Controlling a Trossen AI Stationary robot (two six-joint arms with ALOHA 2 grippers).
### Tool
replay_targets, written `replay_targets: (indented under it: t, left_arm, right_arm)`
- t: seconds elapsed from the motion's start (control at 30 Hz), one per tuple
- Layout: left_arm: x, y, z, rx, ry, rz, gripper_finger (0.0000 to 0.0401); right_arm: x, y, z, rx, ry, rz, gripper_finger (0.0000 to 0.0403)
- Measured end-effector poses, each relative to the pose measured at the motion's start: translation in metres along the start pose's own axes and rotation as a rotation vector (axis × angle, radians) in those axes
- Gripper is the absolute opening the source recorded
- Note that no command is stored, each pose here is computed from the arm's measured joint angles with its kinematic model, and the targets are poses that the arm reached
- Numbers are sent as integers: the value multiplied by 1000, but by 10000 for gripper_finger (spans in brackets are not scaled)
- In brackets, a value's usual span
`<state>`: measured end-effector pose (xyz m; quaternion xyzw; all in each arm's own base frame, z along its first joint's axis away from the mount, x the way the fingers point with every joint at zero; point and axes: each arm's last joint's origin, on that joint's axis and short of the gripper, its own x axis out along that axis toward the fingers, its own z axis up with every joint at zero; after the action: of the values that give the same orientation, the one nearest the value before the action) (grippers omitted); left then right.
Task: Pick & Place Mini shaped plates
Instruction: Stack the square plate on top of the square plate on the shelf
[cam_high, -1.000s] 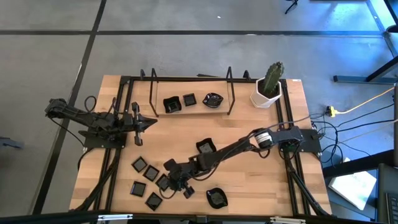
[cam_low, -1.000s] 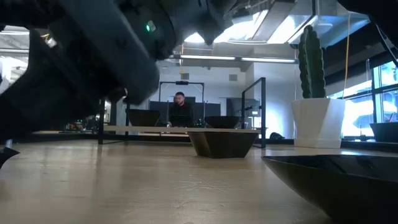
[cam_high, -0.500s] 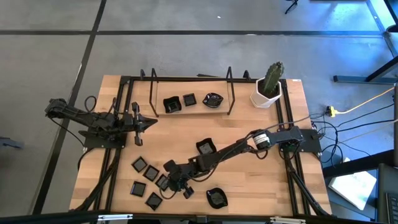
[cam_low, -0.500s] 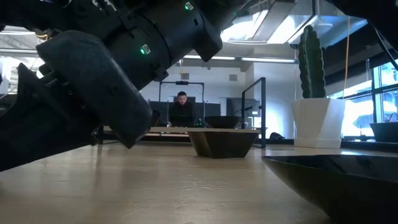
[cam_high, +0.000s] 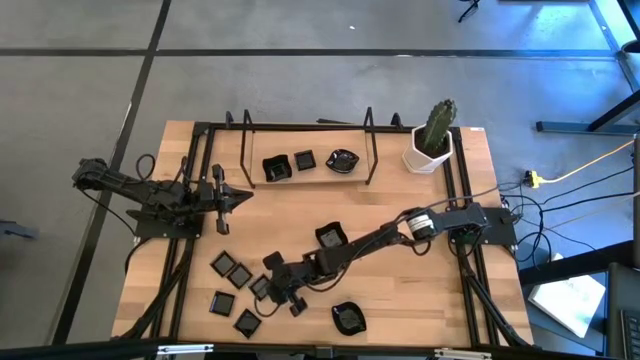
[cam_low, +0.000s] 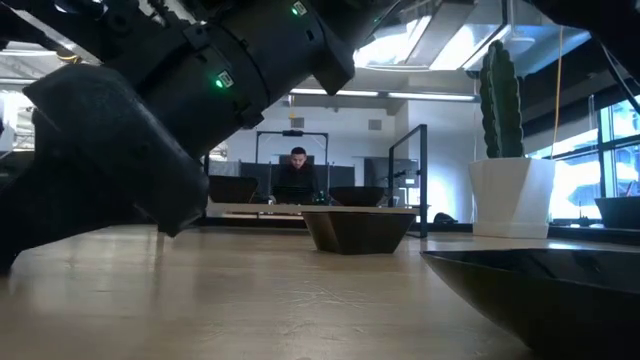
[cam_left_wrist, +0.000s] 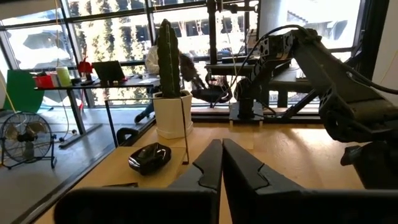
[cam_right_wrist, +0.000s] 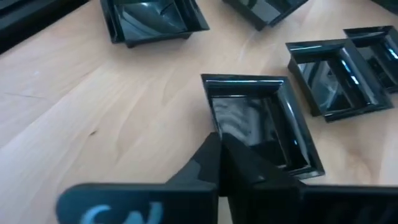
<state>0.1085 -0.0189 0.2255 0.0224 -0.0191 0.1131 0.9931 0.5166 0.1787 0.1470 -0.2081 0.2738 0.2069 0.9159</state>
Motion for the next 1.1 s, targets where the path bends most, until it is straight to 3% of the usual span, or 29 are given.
replay_targets:
  t: [0.2, 0.37, 0.57, 0.7, 0.87, 0.97, 1.1]
  left_arm:
    - [0, 0, 0, 0, 0, 0, 8]
    - [0, 0, 0, 0, 0, -1, 4]
    - [0, 0, -4, 20, 35, -2, 6]
    - [0, 0, -6, 22, 54, -4, 3]
    - [0, 0, -7, 16, 64, -5, 4]
    - [0, 0, -7, 17, 63, -5, 8]
    - [0, 0, -6, 25, 59, -4, 6]
  right_arm:
    - [-6, 2, 6, -23, 24, -61, 7]
    - [-35, 1, 30, -48, 32, -110, 5]
    - [-91, 6, 63, -121, 158, -352, 4]
    - [-128, -4, 67, -124, 302, -469, 2]
    - [-163, -40, 57, -74, 451, -568, 2]
    - [-173, -80, 41, -15, 508, -592, 2]
    - [-183, -139, 10, 48, 545, -541, 1]
